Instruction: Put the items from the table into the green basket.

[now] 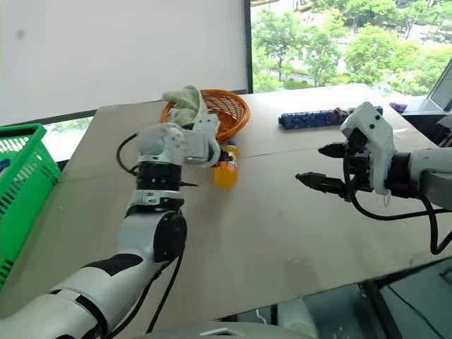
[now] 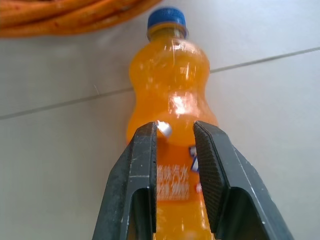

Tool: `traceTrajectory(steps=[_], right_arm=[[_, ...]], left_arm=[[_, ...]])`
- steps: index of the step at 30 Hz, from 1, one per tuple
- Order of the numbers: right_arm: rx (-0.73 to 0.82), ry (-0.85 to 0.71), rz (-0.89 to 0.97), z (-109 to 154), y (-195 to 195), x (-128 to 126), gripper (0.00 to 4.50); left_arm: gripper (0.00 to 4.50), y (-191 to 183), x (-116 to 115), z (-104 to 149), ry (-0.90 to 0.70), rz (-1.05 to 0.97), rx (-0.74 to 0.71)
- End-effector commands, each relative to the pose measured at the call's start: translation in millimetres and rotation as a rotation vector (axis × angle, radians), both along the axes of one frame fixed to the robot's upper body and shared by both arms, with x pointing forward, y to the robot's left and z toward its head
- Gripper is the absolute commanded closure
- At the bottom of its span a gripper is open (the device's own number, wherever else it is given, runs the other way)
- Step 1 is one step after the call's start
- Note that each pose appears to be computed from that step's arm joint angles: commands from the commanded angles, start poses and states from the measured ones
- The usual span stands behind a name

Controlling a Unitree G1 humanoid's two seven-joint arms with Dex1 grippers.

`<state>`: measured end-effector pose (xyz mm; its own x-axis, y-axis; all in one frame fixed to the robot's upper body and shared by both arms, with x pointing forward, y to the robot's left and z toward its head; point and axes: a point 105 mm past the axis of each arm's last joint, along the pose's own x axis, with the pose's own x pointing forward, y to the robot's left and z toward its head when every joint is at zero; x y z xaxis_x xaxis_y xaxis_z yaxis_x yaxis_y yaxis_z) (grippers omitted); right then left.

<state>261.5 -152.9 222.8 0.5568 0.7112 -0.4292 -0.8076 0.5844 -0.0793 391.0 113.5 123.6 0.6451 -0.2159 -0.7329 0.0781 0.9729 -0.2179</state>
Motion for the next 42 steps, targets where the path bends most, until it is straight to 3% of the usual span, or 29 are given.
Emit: traceTrajectory(steps=[1, 6, 9, 12, 14, 16, 19, 23, 27, 33, 42], right_arm=[[0.02, -0.075, 0.069, 5, 19, 5, 0.0], [0.141, -0.149, 0.202, 15, 67, 17, 0.0], [0.226, -0.164, 0.357, 27, 108, 15, 0.0], [0.247, -0.183, 0.437, 36, 128, 16, 0.0], [0.268, -0.184, 0.47, 43, 136, 17, 0.0], [0.267, -0.182, 0.485, 44, 138, 19, 0.0], [0.243, -0.178, 0.48, 41, 134, 24, 0.0], [0.199, -0.168, 0.44, 36, 120, 27, 0.0], [0.098, -0.147, 0.355, 26, 91, 26, 0.0], [-0.012, -0.118, 0.199, 18, 45, 20, 0.0], [-0.082, -0.059, 0.037, 8, 3, 5, 0.0]], left_arm=[[3.12, 25, -29, 24, -0.148, -0.145, -0.075], [3.12, 82, -64, 49, -0.352, -0.127, -0.044], [3.12, 120, -73, 85, -0.52, -0.03, -0.176], [3.12, 137, -81, 106, -0.612, -0.011, -0.178], [3.12, 144, -83, 106, -0.587, 0.026, -0.232], [2.9, 123, -92, 99, -0.538, -0.115, -0.238], [1.94, 84, -99, 84, -0.469, -0.291, -0.285], [0.09, 36, -92, 63, -0.369, -0.394, -0.342], [0.03, -7, -60, 50, -0.294, -0.356, -0.343], [0.03, -38, -14, 24, -0.142, -0.259, -0.145], [0.03, -77, 21, -13, -0.067, -0.327, 0.055]])
